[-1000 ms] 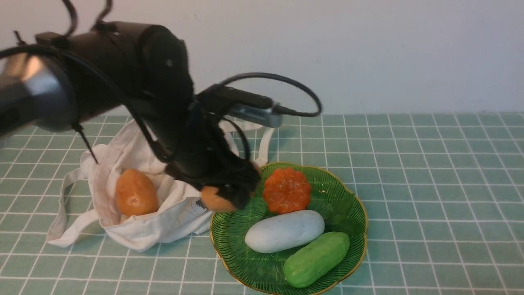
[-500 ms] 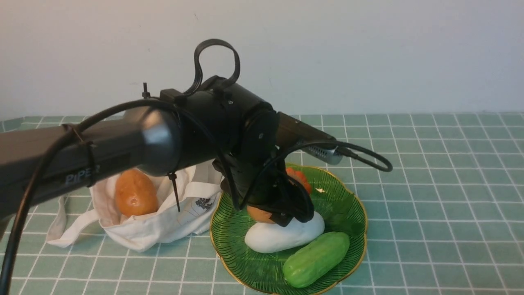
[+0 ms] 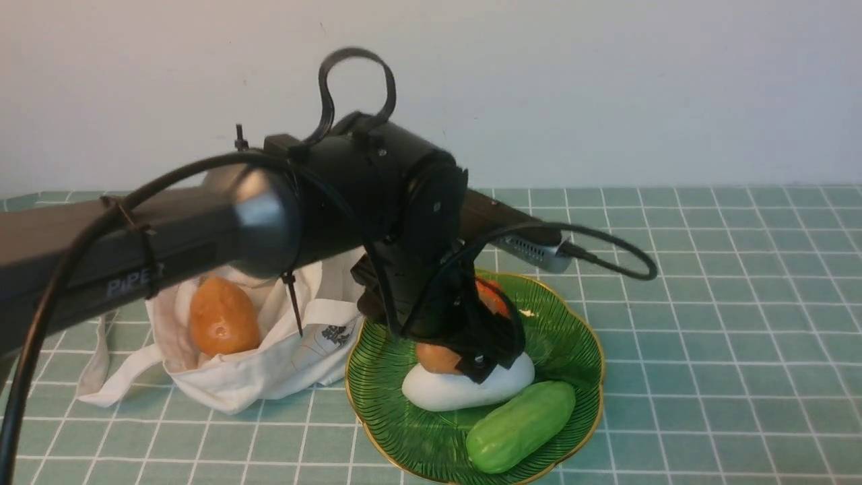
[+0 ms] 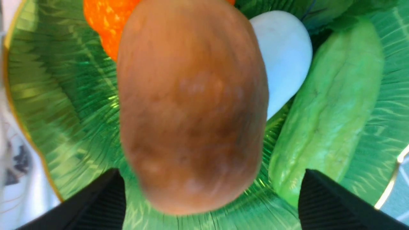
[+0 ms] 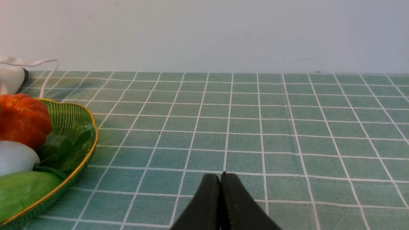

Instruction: Take vegetables from cloth bag on blue coffee tablecloth place on plate.

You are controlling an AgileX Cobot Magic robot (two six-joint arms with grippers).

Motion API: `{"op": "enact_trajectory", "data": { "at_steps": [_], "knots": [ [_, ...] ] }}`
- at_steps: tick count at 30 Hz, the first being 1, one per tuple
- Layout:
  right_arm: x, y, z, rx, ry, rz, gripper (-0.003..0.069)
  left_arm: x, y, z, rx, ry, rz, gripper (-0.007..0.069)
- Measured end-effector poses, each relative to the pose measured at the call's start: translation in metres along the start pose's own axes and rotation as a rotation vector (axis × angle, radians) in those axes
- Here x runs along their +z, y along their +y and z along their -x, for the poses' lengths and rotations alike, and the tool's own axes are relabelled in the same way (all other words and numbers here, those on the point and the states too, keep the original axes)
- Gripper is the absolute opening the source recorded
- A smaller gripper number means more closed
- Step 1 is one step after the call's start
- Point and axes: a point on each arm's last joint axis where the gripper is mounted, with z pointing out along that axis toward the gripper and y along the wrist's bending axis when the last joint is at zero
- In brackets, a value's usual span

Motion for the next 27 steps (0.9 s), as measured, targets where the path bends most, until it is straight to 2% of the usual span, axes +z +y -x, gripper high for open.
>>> {"op": "enact_trajectory", "data": {
  "at_steps": [4,8,10,12,13,14,17,18,23,27],
  "knots": [
    [0.000,0.000,0.000,0.000,0.000,0.000,-0.0016,-0.043,0.003,0.018,0.019,0.013,0.050,0.0667],
    [0.000,0.000,0.000,0.000,0.000,0.000,-0.0016,-0.077,0.006,0.030,0.037,-0.084,0.088,0.0573],
    [0.000,0.000,0.000,0.000,0.000,0.000,-0.0016,-0.089,0.007,0.028,0.060,-0.102,0.092,0.0491],
    [0.000,0.000,0.000,0.000,0.000,0.000,-0.0016,-0.100,0.007,0.025,0.093,-0.115,0.096,0.0372],
    [0.000,0.000,0.000,0.000,0.000,0.000,-0.0016,-0.102,0.007,0.024,0.100,-0.119,0.096,0.0346],
    [0.000,0.000,0.000,0.000,0.000,0.000,-0.0016,-0.116,0.008,0.021,0.127,-0.148,0.098,0.0221],
    [0.000,0.000,0.000,0.000,0.000,0.000,-0.0016,-0.138,0.009,0.011,0.160,-0.193,0.100,0.0063],
    [0.000,0.000,0.000,0.000,0.000,0.000,-0.0016,-0.146,0.010,0.006,0.169,-0.208,0.101,0.0033],
    [0.000,0.000,0.000,0.000,0.000,0.000,-0.0016,-0.174,0.014,-0.027,0.175,-0.246,0.102,-0.0005],
    [0.000,0.000,0.000,0.000,0.000,0.000,-0.0016,-0.193,0.021,-0.084,0.161,-0.252,0.102,-0.0005]
  ]
}}
